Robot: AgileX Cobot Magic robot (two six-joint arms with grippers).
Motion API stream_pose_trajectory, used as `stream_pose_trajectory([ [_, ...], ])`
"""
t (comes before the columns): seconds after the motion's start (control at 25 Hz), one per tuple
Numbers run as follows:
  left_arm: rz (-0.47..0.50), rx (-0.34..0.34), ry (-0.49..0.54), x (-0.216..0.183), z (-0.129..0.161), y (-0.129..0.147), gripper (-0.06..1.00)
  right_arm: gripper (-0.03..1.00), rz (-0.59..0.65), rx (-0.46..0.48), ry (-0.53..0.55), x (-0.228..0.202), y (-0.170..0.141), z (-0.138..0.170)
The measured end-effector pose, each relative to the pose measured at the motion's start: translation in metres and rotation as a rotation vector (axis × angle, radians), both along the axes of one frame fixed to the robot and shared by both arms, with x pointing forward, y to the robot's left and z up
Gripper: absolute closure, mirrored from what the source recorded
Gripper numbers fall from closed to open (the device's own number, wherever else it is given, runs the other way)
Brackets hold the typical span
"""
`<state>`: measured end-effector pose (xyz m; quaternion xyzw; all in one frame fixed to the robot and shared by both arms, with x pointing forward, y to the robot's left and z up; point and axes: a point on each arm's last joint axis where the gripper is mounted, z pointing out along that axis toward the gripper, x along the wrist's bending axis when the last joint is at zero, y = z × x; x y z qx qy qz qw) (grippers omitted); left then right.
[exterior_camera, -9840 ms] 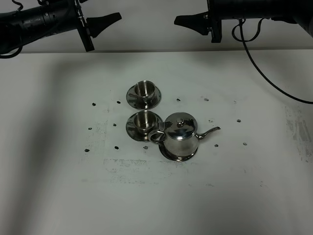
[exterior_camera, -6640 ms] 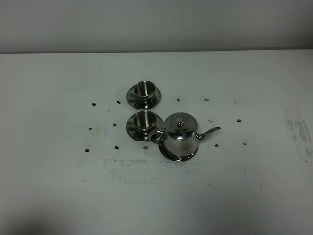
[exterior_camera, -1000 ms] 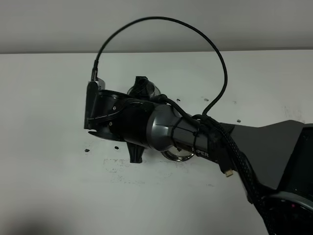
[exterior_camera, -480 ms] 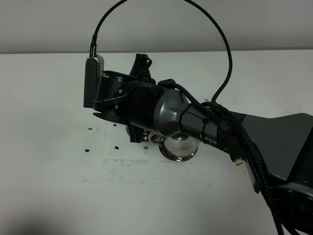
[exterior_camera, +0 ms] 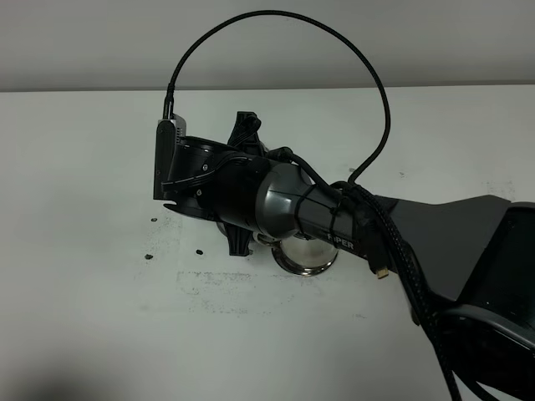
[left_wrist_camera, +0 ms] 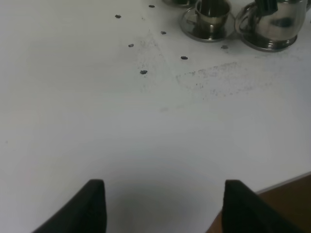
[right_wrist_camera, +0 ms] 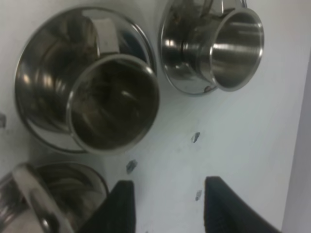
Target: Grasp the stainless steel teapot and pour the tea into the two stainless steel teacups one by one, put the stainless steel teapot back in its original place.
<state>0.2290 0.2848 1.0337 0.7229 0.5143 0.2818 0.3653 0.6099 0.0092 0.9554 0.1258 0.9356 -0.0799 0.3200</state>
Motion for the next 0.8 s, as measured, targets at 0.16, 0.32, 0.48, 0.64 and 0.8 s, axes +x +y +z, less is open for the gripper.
stream_pose_trajectory([
  [0.16, 0.000, 0.000, 0.000, 0.000, 0.000, 0.000, 0.42, 0.61, -0.008, -0.015, 0.015, 0.000, 0.000, -0.006],
  [0.32, 0.000, 0.000, 0.000, 0.000, 0.000, 0.000, 0.42, 0.61, -0.016, -0.013, 0.031, -0.001, 0.000, -0.009],
  [0.48, 0.000, 0.000, 0.000, 0.000, 0.000, 0.000, 0.42, 0.61, -0.034, -0.008, 0.056, -0.003, -0.001, -0.010],
  [0.64, 0.000, 0.000, 0.000, 0.000, 0.000, 0.000, 0.42, 0.61, -0.039, -0.010, 0.088, -0.006, -0.001, -0.012],
  [0.8, 0.000, 0.000, 0.000, 0.000, 0.000, 0.000, 0.42, 0.61, -0.043, -0.011, 0.106, -0.007, -0.001, -0.013],
])
